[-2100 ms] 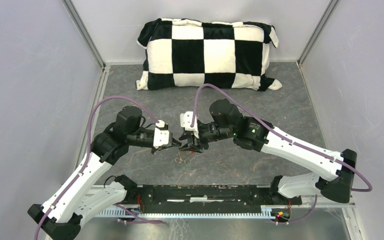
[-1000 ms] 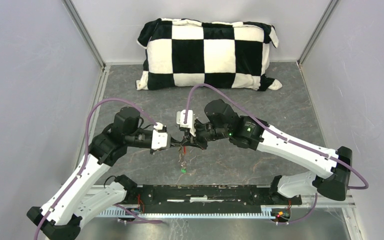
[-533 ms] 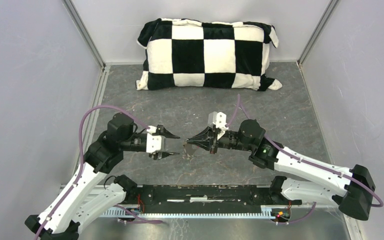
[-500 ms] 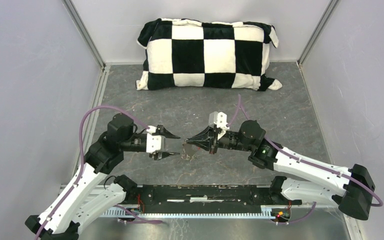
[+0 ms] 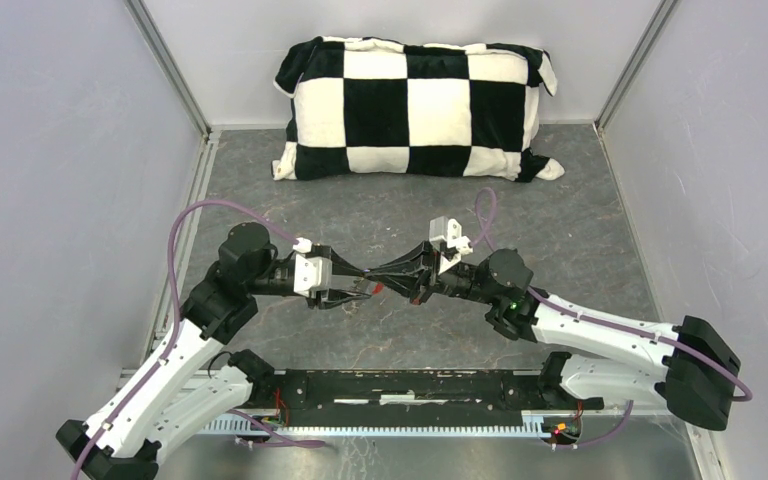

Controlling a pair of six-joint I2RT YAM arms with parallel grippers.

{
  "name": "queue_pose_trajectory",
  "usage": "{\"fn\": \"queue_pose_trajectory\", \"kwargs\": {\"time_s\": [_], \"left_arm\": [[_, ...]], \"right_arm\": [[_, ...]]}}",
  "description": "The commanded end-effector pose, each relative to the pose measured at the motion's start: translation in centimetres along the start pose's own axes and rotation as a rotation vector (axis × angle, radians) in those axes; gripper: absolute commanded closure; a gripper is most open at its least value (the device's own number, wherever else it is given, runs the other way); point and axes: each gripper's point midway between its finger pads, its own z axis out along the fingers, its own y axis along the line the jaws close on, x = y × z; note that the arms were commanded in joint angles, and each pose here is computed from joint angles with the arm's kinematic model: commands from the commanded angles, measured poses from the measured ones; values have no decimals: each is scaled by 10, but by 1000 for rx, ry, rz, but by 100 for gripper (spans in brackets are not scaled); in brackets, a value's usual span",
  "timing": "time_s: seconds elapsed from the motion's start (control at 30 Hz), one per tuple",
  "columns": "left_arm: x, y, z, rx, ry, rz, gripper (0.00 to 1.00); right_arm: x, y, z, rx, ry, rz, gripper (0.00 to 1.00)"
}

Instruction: Put the keys on the keyring

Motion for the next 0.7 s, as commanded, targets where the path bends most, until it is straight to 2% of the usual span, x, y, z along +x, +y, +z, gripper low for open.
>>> {"fn": "queue_pose_trajectory", "kwargs": {"time_s": [0.0, 0.23, 0.47, 0.67], "left_arm": [[-16, -7, 2, 43, -71, -11, 54], [-1, 0, 2, -12, -27, -50, 55], [-5, 0, 2, -34, -38, -146, 52], [-25, -16, 4, 74, -117, -203, 50]], "right_arm": [[-8, -26, -1, 160, -69, -30, 100], [-6, -56, -17, 391, -149, -66, 100], [-28, -51, -28, 389, -316, -90, 100], [-33, -39, -23, 314, -409, 18, 100]]}}
